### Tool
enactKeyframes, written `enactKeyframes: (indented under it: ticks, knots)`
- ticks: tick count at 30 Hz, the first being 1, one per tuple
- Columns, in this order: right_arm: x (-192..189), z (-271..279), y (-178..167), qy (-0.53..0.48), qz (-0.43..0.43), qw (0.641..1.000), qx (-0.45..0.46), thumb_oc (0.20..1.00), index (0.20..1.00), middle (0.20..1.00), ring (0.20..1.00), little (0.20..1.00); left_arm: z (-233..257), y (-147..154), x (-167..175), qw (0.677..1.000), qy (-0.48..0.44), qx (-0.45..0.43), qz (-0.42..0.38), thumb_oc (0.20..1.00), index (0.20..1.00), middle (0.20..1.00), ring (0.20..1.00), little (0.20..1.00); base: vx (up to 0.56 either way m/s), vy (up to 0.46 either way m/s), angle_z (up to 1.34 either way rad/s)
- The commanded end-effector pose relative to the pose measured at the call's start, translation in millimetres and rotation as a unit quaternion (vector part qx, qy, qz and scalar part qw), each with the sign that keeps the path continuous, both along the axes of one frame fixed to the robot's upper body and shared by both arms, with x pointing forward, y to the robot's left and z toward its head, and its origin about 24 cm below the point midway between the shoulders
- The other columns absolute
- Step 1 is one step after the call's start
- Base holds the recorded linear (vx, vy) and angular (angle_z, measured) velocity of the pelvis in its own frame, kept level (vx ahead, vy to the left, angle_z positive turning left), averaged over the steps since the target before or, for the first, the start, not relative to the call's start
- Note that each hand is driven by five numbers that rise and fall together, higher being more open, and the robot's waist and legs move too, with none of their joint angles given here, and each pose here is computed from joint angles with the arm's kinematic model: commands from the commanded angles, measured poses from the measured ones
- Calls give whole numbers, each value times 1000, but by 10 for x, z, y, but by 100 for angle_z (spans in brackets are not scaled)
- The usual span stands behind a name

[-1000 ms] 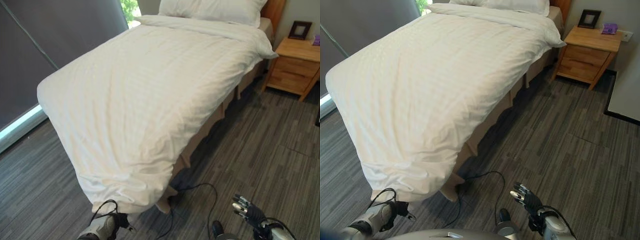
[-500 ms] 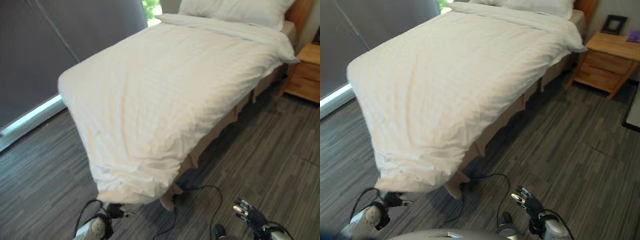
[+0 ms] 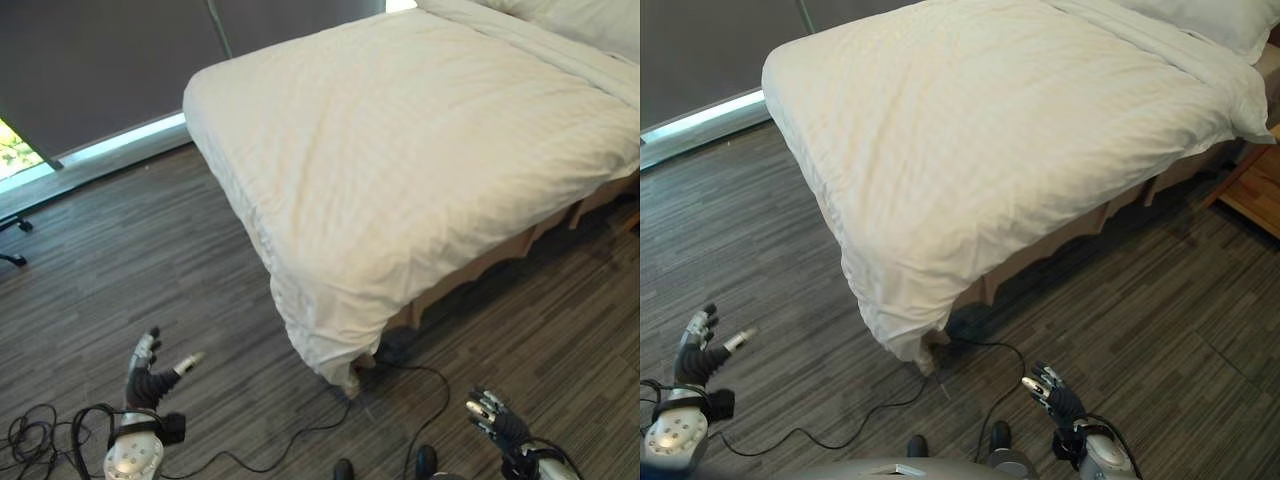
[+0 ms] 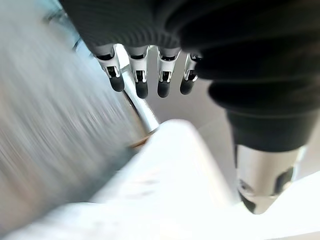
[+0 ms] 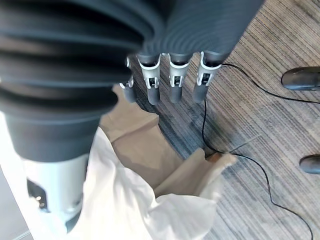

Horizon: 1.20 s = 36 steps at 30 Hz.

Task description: Making the bed.

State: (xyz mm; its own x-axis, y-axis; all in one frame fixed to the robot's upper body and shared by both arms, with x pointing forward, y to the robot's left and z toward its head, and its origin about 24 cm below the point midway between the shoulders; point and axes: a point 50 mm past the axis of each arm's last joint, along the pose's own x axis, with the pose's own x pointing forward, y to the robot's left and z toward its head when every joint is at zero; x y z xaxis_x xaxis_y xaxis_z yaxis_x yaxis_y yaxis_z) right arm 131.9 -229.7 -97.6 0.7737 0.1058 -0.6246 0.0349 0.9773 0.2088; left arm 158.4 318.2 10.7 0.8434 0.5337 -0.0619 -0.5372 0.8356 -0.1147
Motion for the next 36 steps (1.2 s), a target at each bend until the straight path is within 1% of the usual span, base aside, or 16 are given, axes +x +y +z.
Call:
enactKeyframes:
  ticks: [1,4,5,6,7,9,10,14,15,18,19,20,21,29,33,36]
  knots:
    - [194,99,98,-55,3,998,14,1000,1000,1000,1000,1000,309,151,-2,990,-136,-28,27,1000,1000,1000,1000,1000,-26,-16,5]
    - [461,211,209,-94,25,995,18,1000,1000,1000,1000,1000,341,14,139,974,-204,-98,25,1000,1000,1000,1000,1000,-79,-21,3]
    - [823,450,373,-154,46,986,36,1000,1000,1000,1000,1000,329,-113,266,973,-199,-113,-1,1000,1000,1000,1000,1000,-139,-32,8]
    - [828,453,373,-155,46,986,36,1000,1000,1000,1000,1000,332,-113,270,973,-200,-113,-1,1000,1000,1000,1000,1000,-176,-24,10]
    - [991,570,425,-182,43,981,45,1000,1000,1000,1000,1000,337,-171,321,973,-197,-115,-18,1000,1000,1000,1000,1000,-151,-14,16]
    - [1380,928,688,-250,77,963,69,1000,1000,1000,1000,1000,314,-263,418,968,-201,-148,-36,1000,1000,1000,1000,1000,-227,-20,16]
    - [1606,1179,921,-291,112,947,81,1000,1000,1000,1000,1000,265,-380,514,963,-196,-175,-54,1000,1000,1000,1000,1000,-230,-10,5]
    - [2096,1929,1540,-384,175,902,91,1000,1000,1000,1000,1000,287,-667,694,953,-191,-206,-116,1000,1000,1000,1000,1000,-177,-13,9]
    - [2295,2170,1615,-403,165,897,71,1000,1000,1000,1000,1000,322,-707,713,948,-195,-214,-135,1000,1000,1000,1000,1000,-107,-7,15]
    - [2427,2438,1700,-428,153,888,72,1000,1000,1000,1000,1000,338,-676,713,949,-192,-208,-140,1000,1000,1000,1000,1000,-87,-8,7]
    - [2456,2527,1755,-435,150,884,77,721,721,721,721,721,357,-657,717,949,-193,-203,-142,1000,1000,1000,1000,1000,-89,-7,11]
    - [2482,2555,1811,-433,149,885,79,369,369,369,369,369,368,-649,721,950,-192,-198,-148,1000,1000,1000,1000,1000,-78,-16,5]
    - [2508,2607,1844,-435,142,885,82,200,200,200,200,200,397,-610,721,952,-193,-186,-150,1000,1000,1000,1000,1000,-77,-18,7]
    - [2606,2715,1909,-421,109,894,108,200,200,200,200,200,384,-508,700,960,-176,-164,-143,1000,1000,1000,1000,1000,-40,-16,15]
    - [2727,2835,1777,-422,82,900,77,200,200,200,200,200,408,-551,726,959,-173,-154,-161,1000,1000,1000,1000,1000,-45,-14,3]
    - [2846,3017,1520,-433,47,899,31,200,200,200,200,200,482,-607,760,955,-182,-142,-185,1000,1000,1000,1000,1000,-91,-8,5]
